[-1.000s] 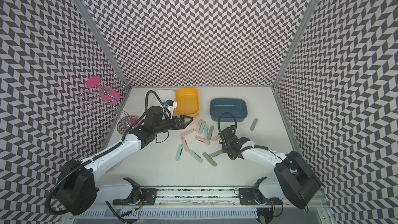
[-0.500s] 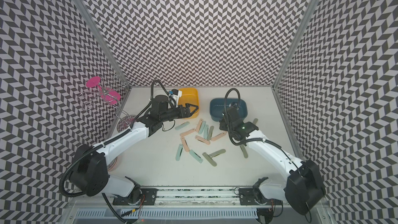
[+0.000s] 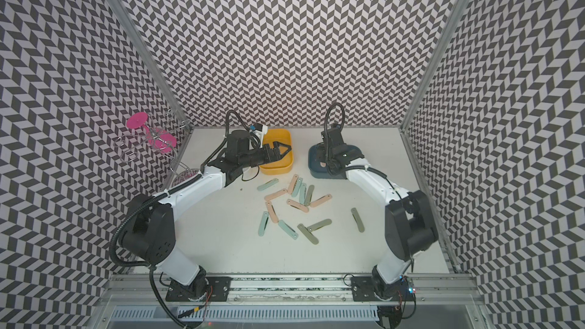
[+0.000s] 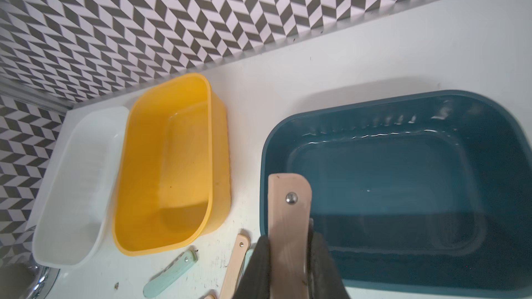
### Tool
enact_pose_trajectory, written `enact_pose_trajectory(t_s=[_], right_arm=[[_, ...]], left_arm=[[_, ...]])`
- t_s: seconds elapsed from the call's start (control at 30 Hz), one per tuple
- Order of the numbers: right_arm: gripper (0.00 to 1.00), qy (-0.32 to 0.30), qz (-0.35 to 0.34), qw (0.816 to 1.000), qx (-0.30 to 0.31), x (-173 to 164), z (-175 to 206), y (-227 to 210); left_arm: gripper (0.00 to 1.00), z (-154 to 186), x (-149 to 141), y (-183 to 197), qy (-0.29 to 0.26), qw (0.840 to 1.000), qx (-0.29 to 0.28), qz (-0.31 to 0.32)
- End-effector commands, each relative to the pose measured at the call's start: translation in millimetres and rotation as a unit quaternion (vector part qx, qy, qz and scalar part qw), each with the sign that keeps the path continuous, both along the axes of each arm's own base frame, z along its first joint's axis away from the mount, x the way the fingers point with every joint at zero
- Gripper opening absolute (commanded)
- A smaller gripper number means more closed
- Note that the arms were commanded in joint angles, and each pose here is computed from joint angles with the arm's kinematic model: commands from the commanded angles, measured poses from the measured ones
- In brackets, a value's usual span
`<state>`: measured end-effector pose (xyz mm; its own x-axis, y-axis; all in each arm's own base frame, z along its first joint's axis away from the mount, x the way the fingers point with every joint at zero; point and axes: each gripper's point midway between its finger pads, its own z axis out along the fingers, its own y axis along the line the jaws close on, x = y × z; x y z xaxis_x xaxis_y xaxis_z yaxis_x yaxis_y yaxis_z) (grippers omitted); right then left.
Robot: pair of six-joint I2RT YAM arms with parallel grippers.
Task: Place the fruit knives into the storage box by color
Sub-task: Pick up the fruit knife from the center of the board, then place the fruit knife in the storage box.
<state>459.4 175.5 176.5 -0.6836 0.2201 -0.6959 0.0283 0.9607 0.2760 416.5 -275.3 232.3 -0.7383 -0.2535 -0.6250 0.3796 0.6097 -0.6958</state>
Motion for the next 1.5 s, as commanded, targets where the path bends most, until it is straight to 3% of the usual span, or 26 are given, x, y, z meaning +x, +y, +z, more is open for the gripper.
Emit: enact_pose_trajectory(t_s=[0.0, 0.4, 0.8, 1.2, 1.47], right_arm=[[0.15, -0.004, 0.027, 1.000, 0.013, 23, -4, 14], [0.15, 0.061, 0.033, 0.998, 0.009, 45, -84, 22], [0.16, 0.087, 0.024, 0.996, 0.027, 57, -121, 28], [0.28, 0.099, 0.031, 0.994, 0.034, 59, -133, 29], [0.38, 0.072, 0.044, 0.994, 0.065, 64, -95, 24]], left_arm=[[1.00, 19, 7, 0, -0.021, 1.000, -0.012, -0.003], [1.00, 17, 12, 16, -0.020, 1.000, -0.006, 0.012], [1.00, 16, 13, 18, -0.018, 1.000, -0.007, 0.014], [1.00, 14, 11, 18, -0.012, 1.000, -0.008, 0.016], [1.00, 14, 8, 17, -0.002, 1.000, -0.006, 0.017]])
